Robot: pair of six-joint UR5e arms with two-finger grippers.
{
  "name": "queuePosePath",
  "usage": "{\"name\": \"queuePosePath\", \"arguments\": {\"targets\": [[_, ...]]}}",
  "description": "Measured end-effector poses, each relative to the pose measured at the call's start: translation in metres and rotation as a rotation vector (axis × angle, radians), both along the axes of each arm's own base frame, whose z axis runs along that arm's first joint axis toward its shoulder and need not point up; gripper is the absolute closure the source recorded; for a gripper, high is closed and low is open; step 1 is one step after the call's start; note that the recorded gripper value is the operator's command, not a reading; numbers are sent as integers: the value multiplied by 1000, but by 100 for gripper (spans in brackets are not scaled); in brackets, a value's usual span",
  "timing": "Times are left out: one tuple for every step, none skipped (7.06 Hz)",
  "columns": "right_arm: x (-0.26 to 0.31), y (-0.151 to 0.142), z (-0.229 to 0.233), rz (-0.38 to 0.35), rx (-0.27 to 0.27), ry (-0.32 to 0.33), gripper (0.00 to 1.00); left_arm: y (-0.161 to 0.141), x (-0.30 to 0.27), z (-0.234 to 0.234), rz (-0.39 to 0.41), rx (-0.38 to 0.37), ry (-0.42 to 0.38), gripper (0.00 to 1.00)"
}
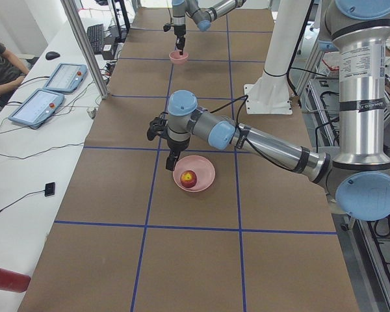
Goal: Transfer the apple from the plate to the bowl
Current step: 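Carry the pink bowl with the right gripper to the table center and set it down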
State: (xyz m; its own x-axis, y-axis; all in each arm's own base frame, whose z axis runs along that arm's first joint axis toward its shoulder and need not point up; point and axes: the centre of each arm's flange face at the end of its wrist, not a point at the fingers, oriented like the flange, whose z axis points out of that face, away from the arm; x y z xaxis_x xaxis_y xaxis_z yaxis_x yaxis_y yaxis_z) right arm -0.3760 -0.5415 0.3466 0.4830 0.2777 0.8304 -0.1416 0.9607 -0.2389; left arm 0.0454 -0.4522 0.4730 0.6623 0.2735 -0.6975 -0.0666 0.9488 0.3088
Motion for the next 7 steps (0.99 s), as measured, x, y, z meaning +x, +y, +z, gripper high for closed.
{"name": "queuePosePath", "arguments": {"targets": [[-52,-5,-52,59,-33,-10,100,0,0,1,0,0,-1,2],[-95,-14,-90,95,-60,-11,100,-1,0,1,-1,-2,-2,2],[-129,-19,-113,101,-74,-6,100,-2,0,1,-4,-6,-3,2],[-153,-16,-121,97,-77,7,100,-2,0,3,-6,-11,-5,2],[-169,-11,-120,94,-74,22,100,-3,0,5,-5,-13,-8,2],[-178,-7,-118,91,-69,33,100,-3,-1,7,2,-6,-14,2],[-182,-6,-115,89,-67,40,100,-2,-1,11,11,-3,-17,2]]}}
